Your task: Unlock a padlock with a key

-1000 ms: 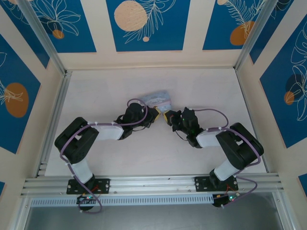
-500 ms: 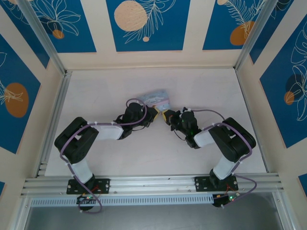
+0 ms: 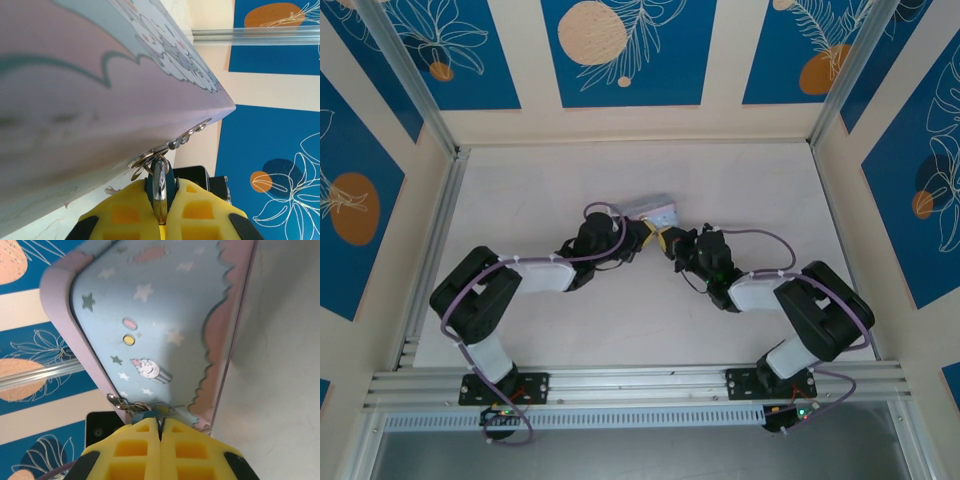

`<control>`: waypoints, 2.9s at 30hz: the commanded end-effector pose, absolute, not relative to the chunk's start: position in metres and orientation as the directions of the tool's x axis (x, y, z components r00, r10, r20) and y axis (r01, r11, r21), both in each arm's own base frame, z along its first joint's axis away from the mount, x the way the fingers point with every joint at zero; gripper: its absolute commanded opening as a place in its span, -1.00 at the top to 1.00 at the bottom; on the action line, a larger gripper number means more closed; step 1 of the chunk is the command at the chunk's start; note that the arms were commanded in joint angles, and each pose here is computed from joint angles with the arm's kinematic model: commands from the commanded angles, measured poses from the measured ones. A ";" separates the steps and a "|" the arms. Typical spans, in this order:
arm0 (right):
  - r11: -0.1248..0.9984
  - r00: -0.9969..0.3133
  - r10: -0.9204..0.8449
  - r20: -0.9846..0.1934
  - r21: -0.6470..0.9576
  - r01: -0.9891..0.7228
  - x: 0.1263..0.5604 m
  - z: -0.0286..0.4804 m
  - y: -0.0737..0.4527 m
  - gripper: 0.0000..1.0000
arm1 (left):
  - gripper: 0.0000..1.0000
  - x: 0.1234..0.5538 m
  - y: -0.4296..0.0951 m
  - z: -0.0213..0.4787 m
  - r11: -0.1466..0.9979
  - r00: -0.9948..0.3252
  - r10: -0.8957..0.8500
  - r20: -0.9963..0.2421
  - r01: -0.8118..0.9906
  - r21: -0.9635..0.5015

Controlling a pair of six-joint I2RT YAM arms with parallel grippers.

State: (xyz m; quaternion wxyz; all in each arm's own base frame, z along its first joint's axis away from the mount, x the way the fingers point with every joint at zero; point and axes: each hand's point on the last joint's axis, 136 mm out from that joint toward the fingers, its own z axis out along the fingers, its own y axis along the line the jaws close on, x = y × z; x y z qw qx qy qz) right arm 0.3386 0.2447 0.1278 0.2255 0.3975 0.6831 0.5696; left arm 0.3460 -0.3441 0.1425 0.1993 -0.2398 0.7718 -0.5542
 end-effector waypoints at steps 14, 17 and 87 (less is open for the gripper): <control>-0.007 -0.725 0.672 0.149 0.981 0.196 0.335 0.157 0.279 1.00 | 1.00 0.323 -0.365 0.150 0.260 -0.870 -0.491 -0.039 -0.104 -0.960; 0.006 -0.718 0.680 0.146 0.979 0.205 0.338 0.151 0.268 0.84 | 1.00 0.326 -0.360 0.141 0.278 -0.861 -0.508 -0.042 -0.117 -0.953; 0.868 -0.713 -0.198 -0.672 0.217 -0.446 0.324 0.108 0.243 0.80 | 1.00 0.331 -0.360 0.137 0.371 -0.906 -0.422 -0.041 -0.131 -0.919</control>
